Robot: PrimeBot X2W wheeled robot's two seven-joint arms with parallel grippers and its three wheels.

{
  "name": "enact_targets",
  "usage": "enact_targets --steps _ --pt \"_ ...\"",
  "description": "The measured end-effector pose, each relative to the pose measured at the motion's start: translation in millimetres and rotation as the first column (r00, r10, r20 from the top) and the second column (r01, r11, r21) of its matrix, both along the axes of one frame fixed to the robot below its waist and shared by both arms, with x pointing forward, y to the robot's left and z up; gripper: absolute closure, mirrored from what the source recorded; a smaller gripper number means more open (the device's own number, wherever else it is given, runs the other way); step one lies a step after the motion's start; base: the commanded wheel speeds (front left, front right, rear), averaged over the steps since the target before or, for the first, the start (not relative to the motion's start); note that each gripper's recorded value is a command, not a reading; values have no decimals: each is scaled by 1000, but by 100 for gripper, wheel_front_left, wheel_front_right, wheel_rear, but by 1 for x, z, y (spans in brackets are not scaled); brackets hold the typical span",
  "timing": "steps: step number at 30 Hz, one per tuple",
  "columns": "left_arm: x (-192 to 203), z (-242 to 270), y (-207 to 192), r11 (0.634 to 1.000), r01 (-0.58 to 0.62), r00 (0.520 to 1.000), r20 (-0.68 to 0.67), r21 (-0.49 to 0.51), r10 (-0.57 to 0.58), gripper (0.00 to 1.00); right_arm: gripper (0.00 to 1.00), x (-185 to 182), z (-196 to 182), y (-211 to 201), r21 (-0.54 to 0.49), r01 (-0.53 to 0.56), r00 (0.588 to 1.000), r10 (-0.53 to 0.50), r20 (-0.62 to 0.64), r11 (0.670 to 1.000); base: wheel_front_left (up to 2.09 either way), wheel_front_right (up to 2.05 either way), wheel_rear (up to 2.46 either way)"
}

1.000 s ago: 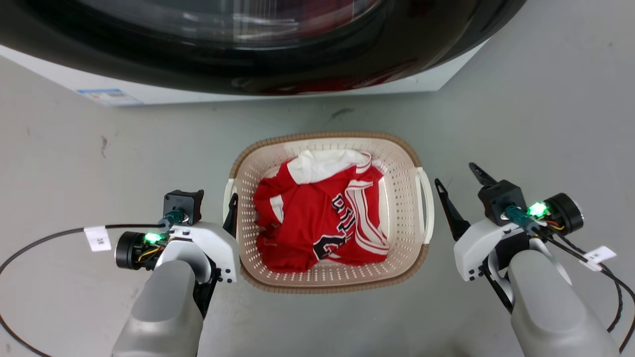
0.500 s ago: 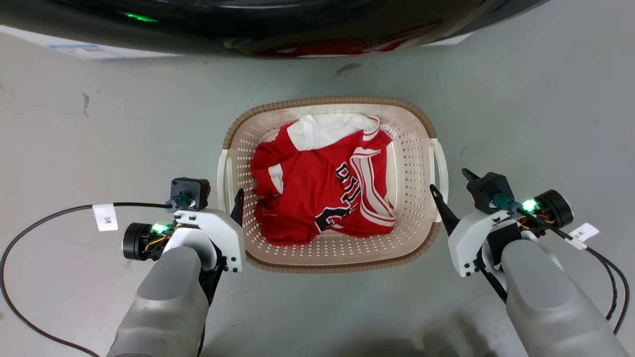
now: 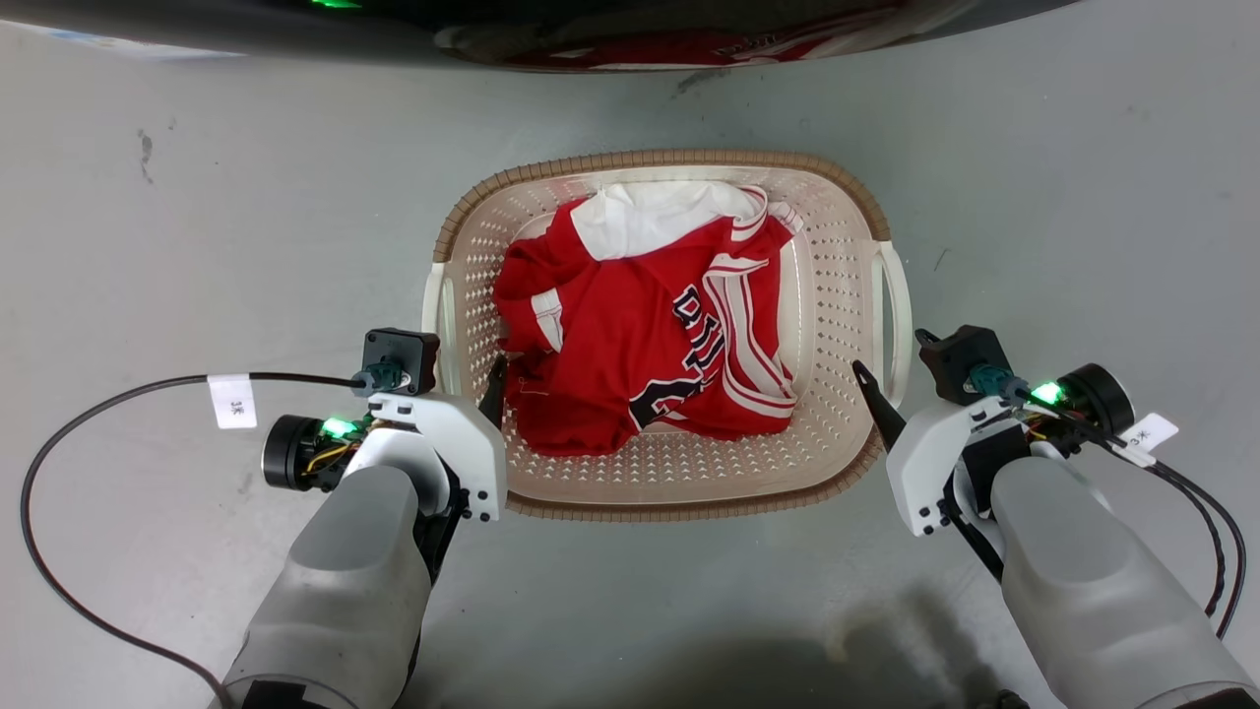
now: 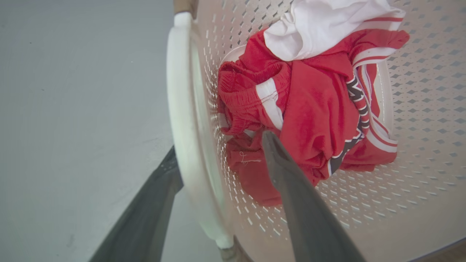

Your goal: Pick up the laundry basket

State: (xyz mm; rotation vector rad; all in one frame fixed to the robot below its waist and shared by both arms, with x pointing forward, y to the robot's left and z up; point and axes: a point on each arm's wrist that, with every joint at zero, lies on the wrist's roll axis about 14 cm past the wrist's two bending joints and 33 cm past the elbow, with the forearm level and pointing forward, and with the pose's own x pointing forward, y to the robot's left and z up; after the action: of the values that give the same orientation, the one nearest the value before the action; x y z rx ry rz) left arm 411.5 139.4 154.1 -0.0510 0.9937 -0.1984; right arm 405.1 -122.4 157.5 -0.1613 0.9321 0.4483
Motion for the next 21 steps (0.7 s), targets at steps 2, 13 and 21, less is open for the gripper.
enact_targets --steps 2,13,21 --pt "0 -3 -1 1000 0 1000 -7 -2 0 0 0 1 -3 1 1 -3 1000 3 -4 1000 0 0 0" --pt "-6 -14 -4 1000 28 998 -60 0 -28 100 100 -1 -15 6 3 -28 999 28 -30 1000 0 0 0" --pt "-2 -3 -7 1000 21 999 -40 -12 -21 100 100 3 -5 8 5 -23 1000 23 -18 1000 0 0 0"
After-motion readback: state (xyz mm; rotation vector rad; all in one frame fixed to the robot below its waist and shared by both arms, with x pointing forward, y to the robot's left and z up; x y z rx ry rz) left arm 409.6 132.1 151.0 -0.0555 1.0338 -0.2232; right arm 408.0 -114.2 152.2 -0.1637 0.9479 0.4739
